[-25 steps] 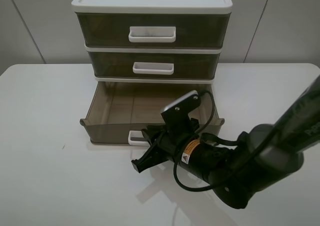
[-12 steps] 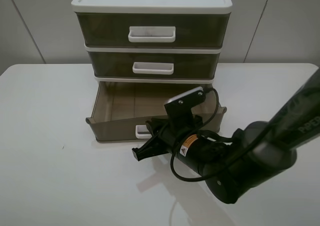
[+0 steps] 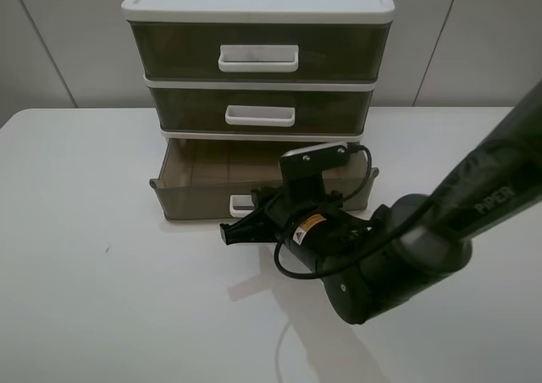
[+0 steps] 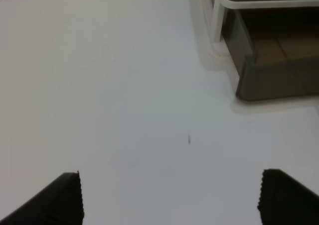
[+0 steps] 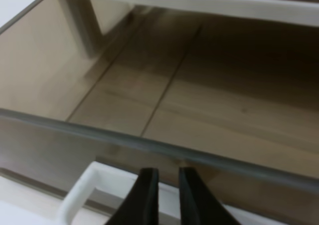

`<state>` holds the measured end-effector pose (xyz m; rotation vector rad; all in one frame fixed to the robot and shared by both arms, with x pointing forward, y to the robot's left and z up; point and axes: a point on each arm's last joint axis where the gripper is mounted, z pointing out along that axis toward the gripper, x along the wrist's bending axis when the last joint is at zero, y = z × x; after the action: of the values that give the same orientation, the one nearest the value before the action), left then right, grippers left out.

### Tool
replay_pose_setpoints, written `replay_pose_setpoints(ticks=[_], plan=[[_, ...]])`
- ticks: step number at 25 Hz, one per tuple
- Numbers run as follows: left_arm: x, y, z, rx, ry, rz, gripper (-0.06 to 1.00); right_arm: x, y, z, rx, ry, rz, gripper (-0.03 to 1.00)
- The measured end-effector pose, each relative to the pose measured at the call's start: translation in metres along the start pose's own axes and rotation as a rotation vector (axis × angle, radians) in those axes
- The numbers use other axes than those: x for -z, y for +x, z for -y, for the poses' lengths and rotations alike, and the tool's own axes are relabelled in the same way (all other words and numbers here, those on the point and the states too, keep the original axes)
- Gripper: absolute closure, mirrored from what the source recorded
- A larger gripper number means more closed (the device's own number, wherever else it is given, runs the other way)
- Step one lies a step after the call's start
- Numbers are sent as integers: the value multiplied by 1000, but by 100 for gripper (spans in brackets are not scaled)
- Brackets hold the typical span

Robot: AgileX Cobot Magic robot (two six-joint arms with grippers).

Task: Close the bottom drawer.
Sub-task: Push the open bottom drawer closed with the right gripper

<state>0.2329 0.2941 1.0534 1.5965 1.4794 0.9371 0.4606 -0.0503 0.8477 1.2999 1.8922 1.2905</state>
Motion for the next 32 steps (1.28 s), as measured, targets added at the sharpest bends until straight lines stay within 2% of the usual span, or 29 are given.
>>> replay_pose_setpoints(ticks=[21, 32], plan=[[0, 0, 0, 0, 0, 0, 23, -30, 9, -11, -112, -33, 65, 95], [0, 0, 0, 0, 0, 0, 23, -43, 13, -10, -59, -63, 79, 95]])
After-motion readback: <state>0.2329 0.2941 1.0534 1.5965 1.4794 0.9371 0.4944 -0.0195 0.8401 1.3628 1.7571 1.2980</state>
